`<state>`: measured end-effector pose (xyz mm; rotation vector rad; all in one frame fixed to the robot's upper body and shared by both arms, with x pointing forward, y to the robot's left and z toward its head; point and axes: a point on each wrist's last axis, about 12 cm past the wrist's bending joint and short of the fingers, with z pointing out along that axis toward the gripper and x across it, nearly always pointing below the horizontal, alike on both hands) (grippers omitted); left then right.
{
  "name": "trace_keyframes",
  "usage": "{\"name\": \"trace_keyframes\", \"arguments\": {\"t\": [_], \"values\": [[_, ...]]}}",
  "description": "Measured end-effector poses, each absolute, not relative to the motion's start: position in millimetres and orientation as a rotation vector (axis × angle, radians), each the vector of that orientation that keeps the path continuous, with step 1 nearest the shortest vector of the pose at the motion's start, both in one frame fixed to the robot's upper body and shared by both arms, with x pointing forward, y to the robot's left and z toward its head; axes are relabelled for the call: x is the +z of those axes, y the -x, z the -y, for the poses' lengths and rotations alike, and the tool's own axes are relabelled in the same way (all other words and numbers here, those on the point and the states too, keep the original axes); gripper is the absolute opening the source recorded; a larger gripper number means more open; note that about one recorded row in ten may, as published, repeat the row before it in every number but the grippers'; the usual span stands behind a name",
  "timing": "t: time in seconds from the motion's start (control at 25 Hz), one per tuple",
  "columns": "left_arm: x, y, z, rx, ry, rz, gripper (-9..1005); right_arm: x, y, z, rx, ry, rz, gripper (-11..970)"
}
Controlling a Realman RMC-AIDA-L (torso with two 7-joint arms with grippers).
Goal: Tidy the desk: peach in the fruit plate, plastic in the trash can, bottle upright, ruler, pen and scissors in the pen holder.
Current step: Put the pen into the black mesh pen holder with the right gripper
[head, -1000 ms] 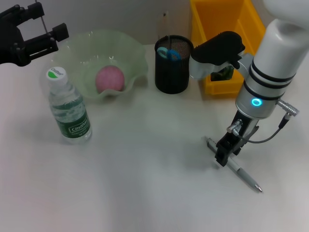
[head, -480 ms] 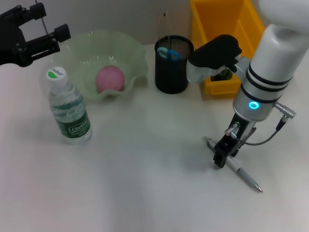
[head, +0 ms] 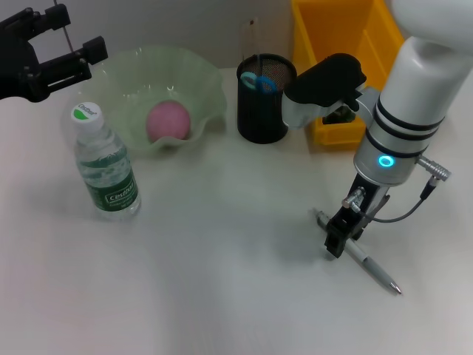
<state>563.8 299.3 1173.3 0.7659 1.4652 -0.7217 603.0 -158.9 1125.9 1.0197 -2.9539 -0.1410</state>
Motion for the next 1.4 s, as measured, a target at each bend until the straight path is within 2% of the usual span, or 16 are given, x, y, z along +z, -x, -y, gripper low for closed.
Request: {"name": "trace_keyframes", "arguments": {"t": [1.4], "values": [[1174.6, -563.5, -300.3, -0.714, -0.767, -1.461, 805, 1123.2, -601.2, 156.1, -0.09, -1.041, 2.923, 453]]}}
